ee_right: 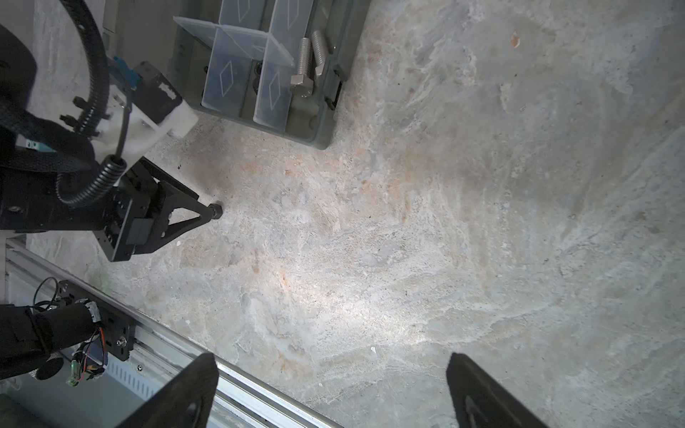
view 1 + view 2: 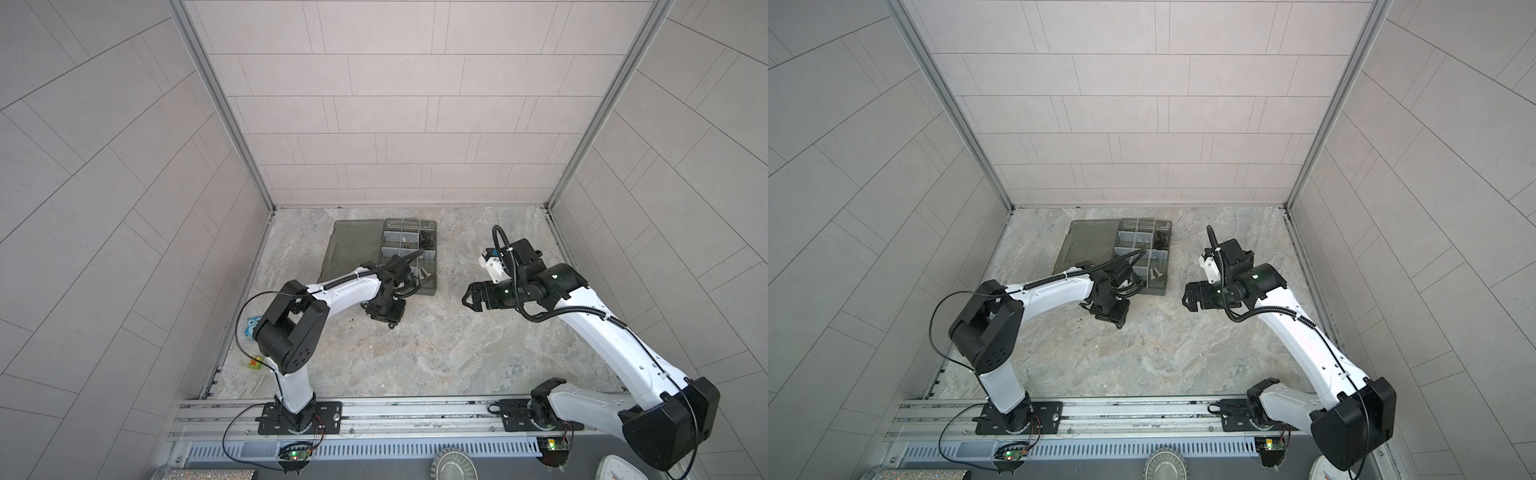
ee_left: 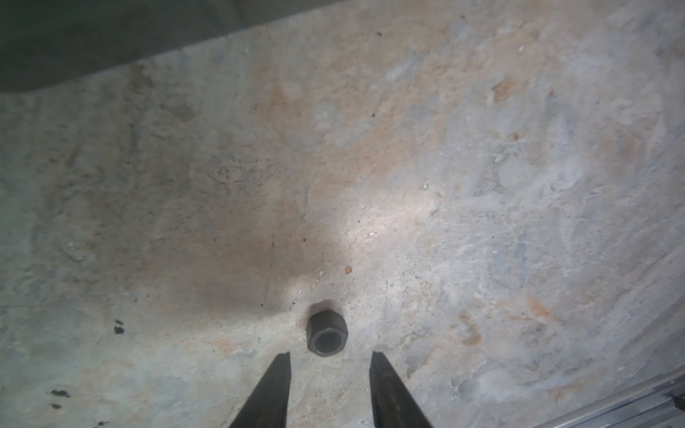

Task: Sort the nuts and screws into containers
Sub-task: 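Move the left gripper over the small black nut, lower and close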

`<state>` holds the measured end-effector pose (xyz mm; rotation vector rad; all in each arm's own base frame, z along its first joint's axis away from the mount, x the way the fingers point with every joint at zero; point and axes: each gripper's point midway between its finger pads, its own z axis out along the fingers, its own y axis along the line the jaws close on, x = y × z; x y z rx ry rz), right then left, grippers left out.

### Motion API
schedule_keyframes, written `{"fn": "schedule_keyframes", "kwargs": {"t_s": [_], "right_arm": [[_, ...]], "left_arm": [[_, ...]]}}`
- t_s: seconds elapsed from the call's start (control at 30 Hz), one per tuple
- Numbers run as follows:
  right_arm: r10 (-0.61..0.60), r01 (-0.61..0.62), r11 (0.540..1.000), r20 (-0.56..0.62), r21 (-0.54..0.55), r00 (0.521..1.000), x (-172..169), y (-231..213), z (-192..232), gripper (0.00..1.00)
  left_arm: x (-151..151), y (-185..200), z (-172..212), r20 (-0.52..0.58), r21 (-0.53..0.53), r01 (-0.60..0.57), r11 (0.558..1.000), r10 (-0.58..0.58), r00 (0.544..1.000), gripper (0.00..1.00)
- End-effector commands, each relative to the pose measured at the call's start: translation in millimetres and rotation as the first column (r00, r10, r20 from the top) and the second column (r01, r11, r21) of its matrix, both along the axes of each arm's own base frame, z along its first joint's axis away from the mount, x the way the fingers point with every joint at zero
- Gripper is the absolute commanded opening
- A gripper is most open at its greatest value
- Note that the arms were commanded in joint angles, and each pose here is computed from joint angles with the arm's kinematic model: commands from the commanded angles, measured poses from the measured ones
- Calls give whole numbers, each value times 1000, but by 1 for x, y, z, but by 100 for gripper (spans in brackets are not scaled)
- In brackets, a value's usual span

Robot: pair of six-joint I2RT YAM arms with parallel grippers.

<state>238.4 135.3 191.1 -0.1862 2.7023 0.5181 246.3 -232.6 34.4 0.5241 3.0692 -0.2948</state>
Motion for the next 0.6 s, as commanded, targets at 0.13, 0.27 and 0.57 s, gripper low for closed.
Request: {"fn": "schedule_keyframes", "kwargs": {"t_s": [0.13, 0.27, 0.57], "right_arm": [[-23, 23, 999, -9, -36, 1000, -19, -13, -1, 98], [-36, 36, 999, -3, -38, 999, -23, -16, 0, 98], [-48, 48, 998, 2, -32, 999, -25, -18, 0, 98]], "left_arm": [[-3, 6, -17, -11, 55, 36, 998, -35, 999, 40], [-6, 9, -20, -19, 68, 42, 997, -41, 999, 38], [-9, 11, -25, -31, 79, 50, 996, -48, 998, 33]]}}
